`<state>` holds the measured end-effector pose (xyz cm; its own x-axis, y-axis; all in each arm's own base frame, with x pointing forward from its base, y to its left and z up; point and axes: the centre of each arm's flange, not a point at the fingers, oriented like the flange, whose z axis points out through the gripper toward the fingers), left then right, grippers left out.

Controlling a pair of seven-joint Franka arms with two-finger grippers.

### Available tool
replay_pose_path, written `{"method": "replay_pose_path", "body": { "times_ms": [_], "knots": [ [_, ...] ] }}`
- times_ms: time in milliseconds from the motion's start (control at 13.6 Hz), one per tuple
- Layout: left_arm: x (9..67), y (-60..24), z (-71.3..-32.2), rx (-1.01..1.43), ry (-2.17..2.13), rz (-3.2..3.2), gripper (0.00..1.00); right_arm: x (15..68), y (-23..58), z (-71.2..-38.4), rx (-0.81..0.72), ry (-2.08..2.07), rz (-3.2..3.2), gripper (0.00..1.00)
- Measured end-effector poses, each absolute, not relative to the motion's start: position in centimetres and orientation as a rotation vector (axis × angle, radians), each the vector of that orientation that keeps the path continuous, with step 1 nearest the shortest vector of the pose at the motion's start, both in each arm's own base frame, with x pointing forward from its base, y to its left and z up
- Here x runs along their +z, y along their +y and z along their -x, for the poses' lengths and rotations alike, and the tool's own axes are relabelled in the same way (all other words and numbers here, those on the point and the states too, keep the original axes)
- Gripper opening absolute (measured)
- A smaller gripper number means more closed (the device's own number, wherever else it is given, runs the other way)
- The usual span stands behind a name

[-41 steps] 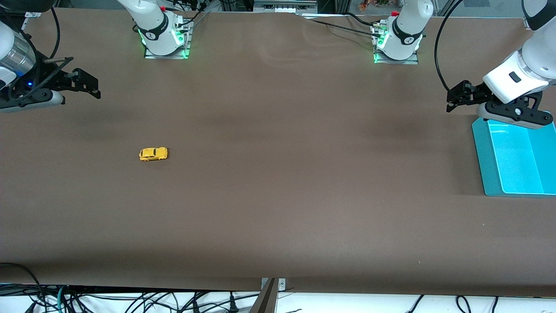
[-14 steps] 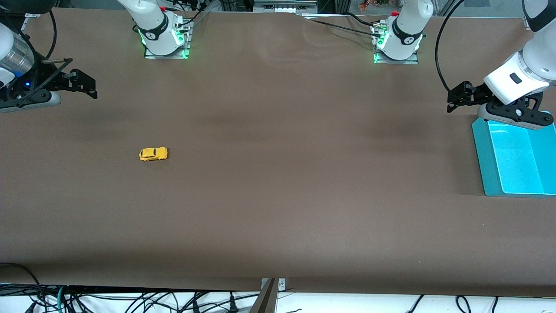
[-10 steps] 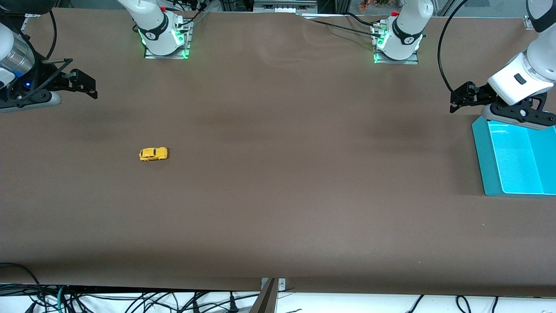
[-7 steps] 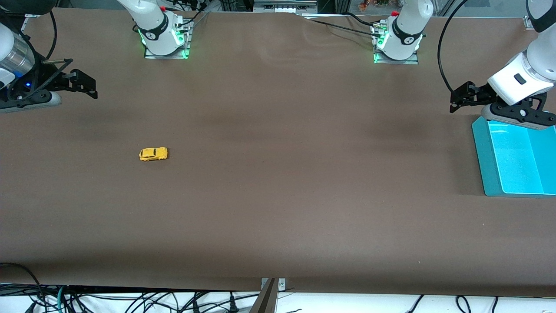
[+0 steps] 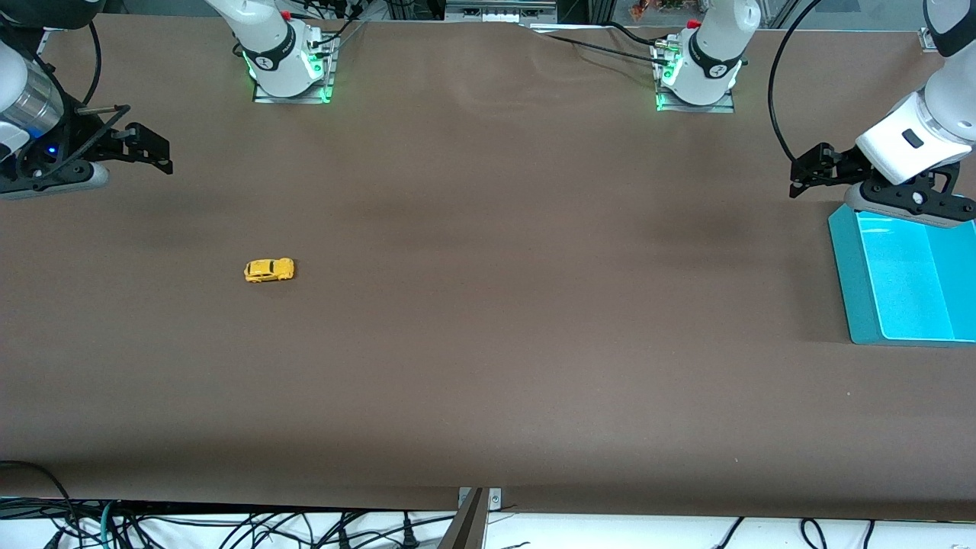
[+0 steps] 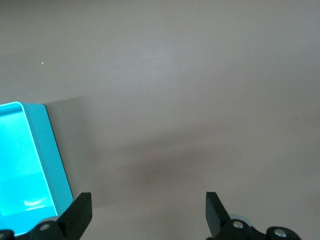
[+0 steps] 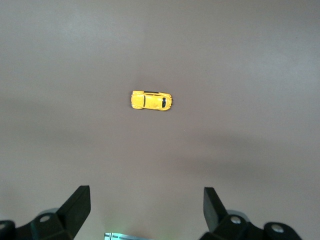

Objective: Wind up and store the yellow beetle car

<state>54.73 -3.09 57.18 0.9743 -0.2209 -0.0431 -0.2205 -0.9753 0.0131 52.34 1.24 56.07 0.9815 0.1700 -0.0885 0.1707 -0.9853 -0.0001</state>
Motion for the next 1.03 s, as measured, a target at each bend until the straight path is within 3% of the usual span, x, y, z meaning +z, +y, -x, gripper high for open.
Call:
{"method": "replay_pose_path", "body": {
  "times_ms": [1032],
  "knots": [
    [57.2, -3.3, -54.7, -0.07, -0.354, -3.113, 1.0, 54.9, 1.2, -52.7, -0.17, 0.269, -3.121, 1.0]
  ]
}}
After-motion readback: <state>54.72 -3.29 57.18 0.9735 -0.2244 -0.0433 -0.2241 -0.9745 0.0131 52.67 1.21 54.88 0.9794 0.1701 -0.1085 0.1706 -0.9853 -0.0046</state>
